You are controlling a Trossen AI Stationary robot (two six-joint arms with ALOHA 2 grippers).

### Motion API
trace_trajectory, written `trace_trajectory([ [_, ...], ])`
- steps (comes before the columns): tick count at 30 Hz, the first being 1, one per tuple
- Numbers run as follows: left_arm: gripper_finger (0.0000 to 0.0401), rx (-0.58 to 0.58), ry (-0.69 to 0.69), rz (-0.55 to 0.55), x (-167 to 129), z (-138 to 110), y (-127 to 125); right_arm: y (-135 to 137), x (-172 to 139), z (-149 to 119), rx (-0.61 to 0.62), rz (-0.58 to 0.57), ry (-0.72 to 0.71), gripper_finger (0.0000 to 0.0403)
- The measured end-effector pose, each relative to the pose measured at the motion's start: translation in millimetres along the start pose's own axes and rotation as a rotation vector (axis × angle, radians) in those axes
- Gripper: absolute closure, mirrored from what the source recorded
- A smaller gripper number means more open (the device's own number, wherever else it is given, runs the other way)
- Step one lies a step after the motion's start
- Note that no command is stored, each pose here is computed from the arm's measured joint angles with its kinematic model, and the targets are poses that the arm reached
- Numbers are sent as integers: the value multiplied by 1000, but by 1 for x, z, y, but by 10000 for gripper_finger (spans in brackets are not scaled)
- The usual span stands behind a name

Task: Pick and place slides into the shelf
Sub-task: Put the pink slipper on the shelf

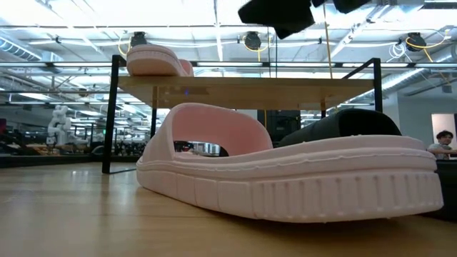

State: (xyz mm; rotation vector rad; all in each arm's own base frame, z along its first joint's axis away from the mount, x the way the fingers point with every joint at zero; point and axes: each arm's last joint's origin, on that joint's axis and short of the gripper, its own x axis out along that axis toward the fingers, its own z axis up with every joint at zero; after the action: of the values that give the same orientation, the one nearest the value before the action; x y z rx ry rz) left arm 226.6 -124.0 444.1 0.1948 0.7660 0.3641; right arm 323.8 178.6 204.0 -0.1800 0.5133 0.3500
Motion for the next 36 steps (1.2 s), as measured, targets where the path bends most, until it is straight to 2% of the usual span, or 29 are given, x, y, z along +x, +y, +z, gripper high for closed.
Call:
trace_trajectory([
  [3, 261, -11, -4, -7, -2, -1, -2, 3, 5, -2, -5, -10, 11, 213],
  [10, 261, -27, -16, -25, -5, -1, -6, -3, 14, -14, -25, -141, 78, 213],
  [26, 261, -32, -17, -25, -5, -1, -6, -14, 28, -31, 8, -184, 154, 213],
  [36, 261, -31, -20, -19, -5, -1, -6, -15, 28, -31, 20, -196, 150, 213],
])
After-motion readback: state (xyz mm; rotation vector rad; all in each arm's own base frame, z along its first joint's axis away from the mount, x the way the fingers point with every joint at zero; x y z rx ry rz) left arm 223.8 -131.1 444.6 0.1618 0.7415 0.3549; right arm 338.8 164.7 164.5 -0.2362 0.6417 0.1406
